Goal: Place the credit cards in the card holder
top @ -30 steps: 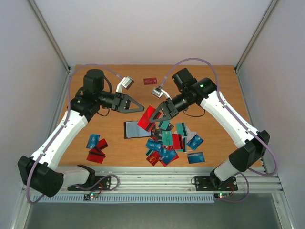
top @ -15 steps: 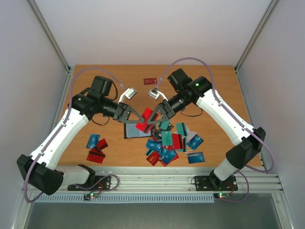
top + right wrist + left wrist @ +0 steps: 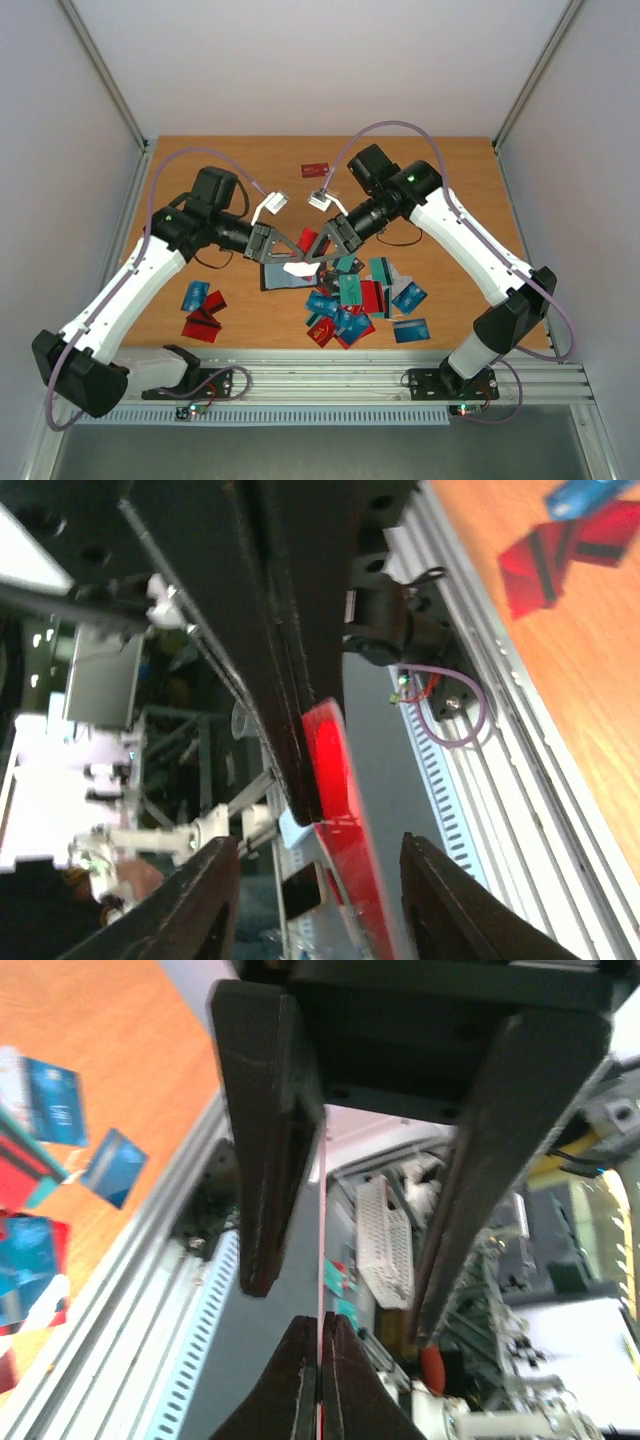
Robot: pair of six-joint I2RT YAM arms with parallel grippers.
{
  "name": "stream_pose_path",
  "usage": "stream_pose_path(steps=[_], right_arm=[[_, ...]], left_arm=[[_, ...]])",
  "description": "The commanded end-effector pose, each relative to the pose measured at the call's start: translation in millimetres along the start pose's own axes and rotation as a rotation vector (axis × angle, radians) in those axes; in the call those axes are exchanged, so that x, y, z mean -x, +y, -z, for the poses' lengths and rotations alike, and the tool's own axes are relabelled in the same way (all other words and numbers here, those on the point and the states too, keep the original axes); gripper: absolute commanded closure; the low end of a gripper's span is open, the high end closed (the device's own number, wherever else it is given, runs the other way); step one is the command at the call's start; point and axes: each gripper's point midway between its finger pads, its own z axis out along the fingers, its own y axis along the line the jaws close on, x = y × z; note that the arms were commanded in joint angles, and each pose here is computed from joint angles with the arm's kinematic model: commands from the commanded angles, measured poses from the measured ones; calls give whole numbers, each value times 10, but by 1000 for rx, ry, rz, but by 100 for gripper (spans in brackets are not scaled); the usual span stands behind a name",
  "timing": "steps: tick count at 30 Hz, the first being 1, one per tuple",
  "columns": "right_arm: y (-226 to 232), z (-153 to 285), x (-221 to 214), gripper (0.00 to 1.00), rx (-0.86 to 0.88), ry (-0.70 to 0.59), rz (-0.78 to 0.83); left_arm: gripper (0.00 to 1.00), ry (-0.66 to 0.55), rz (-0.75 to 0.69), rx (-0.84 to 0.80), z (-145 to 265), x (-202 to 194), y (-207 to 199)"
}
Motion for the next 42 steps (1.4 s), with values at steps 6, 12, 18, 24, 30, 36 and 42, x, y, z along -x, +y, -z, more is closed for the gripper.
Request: stream_pose_path(steps=[6,12,18,24,30,36,42], right_arm=[[-1119,82,159,45,-395,-214,-224],[-1838,-22,64,47,-504,-272,-456],[-2214,-272,124,51,-456,-237,-538],[-2533,-417,174,56,-465,-226,-624],[-2758,-537,263,64,-446,-215,-670],[-2953,-594,213,73,-475,-175,-702],[-3143,-544,123,81,-518,-165,-750]], left_arm=[[100,-298,167,352,305,92,1085],[100,-228,342,463,253,-146,1885],[100,-186,440,510,280,-160,2413],[100,-157,504,555,315,-215,2731],[100,-139,530,610,374,-279,2905],[100,-102,546,637,384,-350,3020],[100,-85,548,617,344,-369,3062]])
